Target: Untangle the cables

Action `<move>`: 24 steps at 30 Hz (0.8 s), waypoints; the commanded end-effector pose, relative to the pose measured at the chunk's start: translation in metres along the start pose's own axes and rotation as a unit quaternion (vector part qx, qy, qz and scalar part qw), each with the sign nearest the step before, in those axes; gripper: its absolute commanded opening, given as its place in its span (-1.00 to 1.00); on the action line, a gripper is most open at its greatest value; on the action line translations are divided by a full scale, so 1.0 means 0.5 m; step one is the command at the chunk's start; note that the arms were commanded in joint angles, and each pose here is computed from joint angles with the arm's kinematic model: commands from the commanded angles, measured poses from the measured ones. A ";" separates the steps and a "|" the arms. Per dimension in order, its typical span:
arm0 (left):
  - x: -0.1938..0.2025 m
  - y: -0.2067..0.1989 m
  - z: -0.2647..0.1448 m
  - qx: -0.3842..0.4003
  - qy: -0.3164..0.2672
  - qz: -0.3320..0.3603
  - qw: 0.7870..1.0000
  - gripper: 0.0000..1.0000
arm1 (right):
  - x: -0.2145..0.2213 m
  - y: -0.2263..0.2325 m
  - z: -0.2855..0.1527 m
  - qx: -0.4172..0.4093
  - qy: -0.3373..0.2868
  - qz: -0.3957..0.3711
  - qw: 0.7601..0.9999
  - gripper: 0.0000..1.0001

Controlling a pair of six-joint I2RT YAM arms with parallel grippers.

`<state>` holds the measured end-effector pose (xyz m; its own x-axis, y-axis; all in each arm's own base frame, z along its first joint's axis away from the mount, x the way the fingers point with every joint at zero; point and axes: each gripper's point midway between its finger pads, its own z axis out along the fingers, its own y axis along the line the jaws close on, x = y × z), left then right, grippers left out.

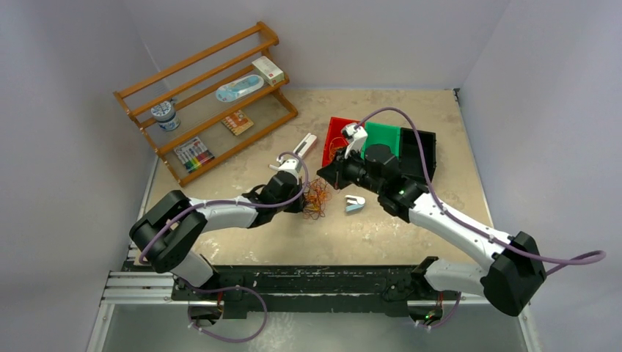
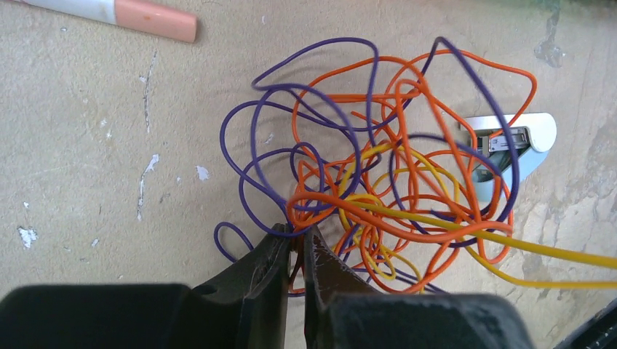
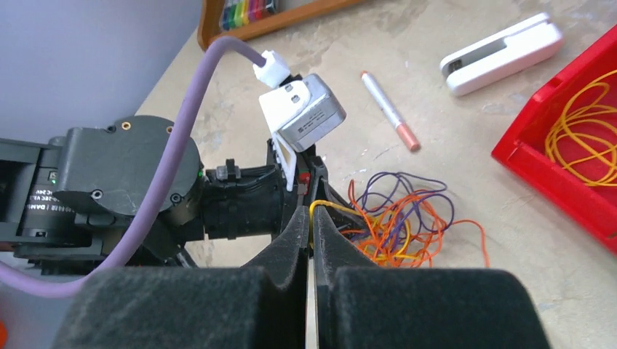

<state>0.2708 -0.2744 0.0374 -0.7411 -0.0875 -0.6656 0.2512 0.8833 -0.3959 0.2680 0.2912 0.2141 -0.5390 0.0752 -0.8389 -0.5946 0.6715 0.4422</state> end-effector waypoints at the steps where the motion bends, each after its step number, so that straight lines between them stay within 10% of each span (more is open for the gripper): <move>1: 0.000 0.017 0.003 -0.017 -0.004 -0.003 1.000 -0.83 | -0.123 0.029 -0.032 0.003 -0.095 -0.013 0.995 -1.00; 24: 0.014 0.074 0.008 -0.086 0.006 0.009 0.996 -1.00 | -0.418 0.035 -0.243 0.137 -0.295 -0.132 0.936 -1.00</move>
<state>0.2782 -0.2559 0.0242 -0.7372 -0.0807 -0.6709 0.1831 0.9318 -0.3134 0.2995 0.2243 0.3758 -0.1040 0.1739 -0.9793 -0.4950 0.8450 0.2026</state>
